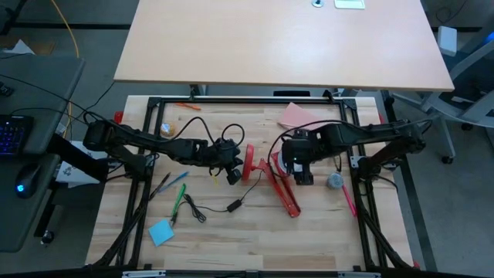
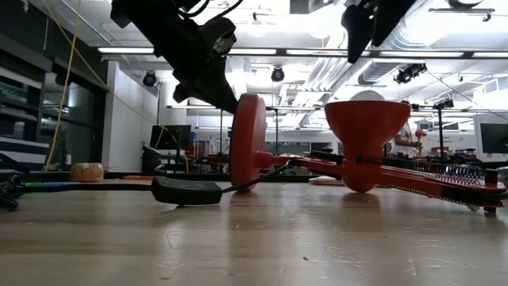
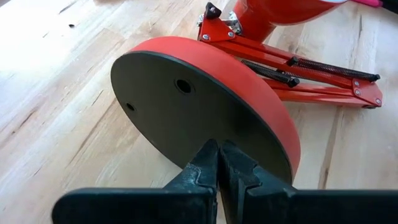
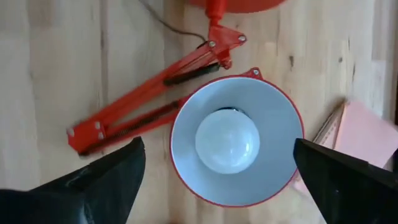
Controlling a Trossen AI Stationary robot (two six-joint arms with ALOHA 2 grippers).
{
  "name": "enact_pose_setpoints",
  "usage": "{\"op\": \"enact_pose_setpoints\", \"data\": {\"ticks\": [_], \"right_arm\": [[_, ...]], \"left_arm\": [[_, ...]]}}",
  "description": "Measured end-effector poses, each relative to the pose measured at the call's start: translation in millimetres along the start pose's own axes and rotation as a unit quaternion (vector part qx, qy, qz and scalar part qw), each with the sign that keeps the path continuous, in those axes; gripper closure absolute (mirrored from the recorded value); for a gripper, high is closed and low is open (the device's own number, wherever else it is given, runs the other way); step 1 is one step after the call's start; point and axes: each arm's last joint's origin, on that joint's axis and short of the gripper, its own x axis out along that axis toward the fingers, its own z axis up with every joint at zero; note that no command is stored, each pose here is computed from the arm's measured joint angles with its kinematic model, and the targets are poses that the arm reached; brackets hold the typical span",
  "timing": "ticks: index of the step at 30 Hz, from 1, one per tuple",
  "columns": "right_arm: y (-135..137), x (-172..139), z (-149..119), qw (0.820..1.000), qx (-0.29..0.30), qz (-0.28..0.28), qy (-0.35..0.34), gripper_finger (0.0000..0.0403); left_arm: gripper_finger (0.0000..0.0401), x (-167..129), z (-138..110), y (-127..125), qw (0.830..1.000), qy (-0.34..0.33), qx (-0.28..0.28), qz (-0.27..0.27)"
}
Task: Screw lightbulb
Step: Insert the white lightbulb into the red lamp
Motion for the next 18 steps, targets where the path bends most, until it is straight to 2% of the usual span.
{"op": "enact_pose_setpoints", "data": {"ticks": [2, 7, 12, 16, 18], "right_arm": [[-0.1, 0.0, -1.3, 1.000, 0.019, -0.001, 0.007, 0.0004], [-0.9, 1.7, -6.5, 0.999, 0.012, -0.013, 0.031, 0.0004], [4.0, 22.3, -16.9, 0.993, -0.088, -0.022, 0.073, 0.0004], [6.4, 34.9, -11.2, 0.992, -0.113, -0.040, 0.032, 0.0004], [6.9, 42.4, -13.9, 0.990, -0.125, -0.047, 0.038, 0.0004]], "left_arm": [[0.0401, 0.0, 0.0, 0.1, 1.000, 0.000, 0.000, 0.000], [0.0401, 0.0, -0.1, 0.0, 1.000, 0.000, 0.000, 0.000], [0.0401, 0.0, -0.1, 0.0, 1.000, 0.001, 0.000, -0.001], [0.0401, 0.0, -0.1, 0.0, 1.000, 0.001, 0.000, -0.001], [0.0401, -0.1, 0.0, 0.0, 1.000, 0.001, 0.000, -0.001]]}}
